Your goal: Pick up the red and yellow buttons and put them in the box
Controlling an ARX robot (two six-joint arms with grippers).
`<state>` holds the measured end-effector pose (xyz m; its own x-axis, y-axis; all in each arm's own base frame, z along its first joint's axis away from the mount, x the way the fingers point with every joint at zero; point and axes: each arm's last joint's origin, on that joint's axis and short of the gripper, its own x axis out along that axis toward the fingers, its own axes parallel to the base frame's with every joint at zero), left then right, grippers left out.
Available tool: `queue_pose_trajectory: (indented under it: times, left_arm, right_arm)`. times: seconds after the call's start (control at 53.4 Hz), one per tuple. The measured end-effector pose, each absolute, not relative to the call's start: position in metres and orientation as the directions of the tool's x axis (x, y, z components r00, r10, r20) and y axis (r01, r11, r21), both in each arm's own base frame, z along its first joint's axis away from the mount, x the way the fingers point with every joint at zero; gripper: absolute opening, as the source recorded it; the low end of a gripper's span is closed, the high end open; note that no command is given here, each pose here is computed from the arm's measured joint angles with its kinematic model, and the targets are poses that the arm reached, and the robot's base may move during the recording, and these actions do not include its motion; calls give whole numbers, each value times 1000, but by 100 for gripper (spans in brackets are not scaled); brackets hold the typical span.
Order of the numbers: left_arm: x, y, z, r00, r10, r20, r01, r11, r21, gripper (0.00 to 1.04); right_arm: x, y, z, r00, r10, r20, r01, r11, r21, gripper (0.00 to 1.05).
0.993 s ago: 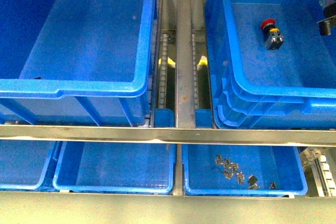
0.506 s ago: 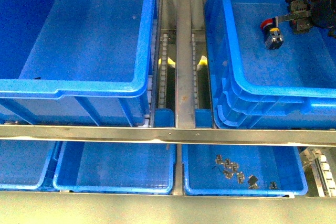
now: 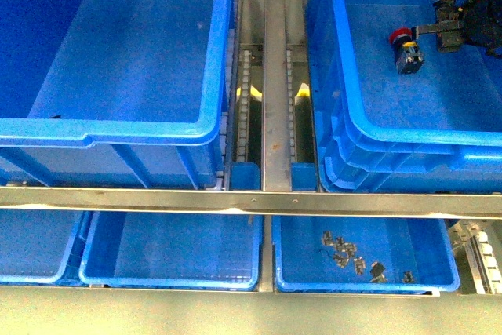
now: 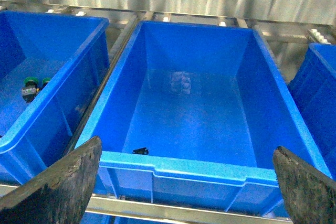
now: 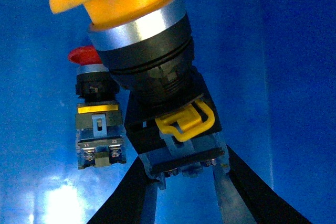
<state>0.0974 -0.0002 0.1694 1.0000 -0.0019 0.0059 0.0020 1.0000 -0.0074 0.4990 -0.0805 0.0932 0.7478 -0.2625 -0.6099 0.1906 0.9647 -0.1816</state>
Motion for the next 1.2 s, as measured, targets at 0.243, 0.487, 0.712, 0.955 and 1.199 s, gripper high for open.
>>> queue_pose_trajectory:
  times: [0.243, 0.487, 0.712, 0.955, 1.199]
  left_arm:
    - [97, 0, 169, 1000, -2, 6, 2, 1000, -7, 97]
    - [97, 0, 169, 1000, -2, 6, 2, 1000, -7, 97]
    - [97, 0, 169, 1000, -2, 6, 2, 1000, -7, 97]
    - [97, 0, 169, 1000, -2, 6, 2, 1000, -7, 97]
    - [97, 0, 169, 1000, -2, 6, 2, 1000, -7, 97]
  right_arm:
    - [484, -87, 102, 806, -196, -559, 173, 980, -95, 90]
    - [440, -101, 136, 861, -142, -488, 130, 990, -58, 98]
    - [361, -115, 156, 891, -66, -448, 58, 998, -32, 98]
    - [286, -126, 183, 917, -22, -399, 33, 999, 20, 98]
    - [214, -120, 206, 927, 49, -371, 4, 990, 139, 98]
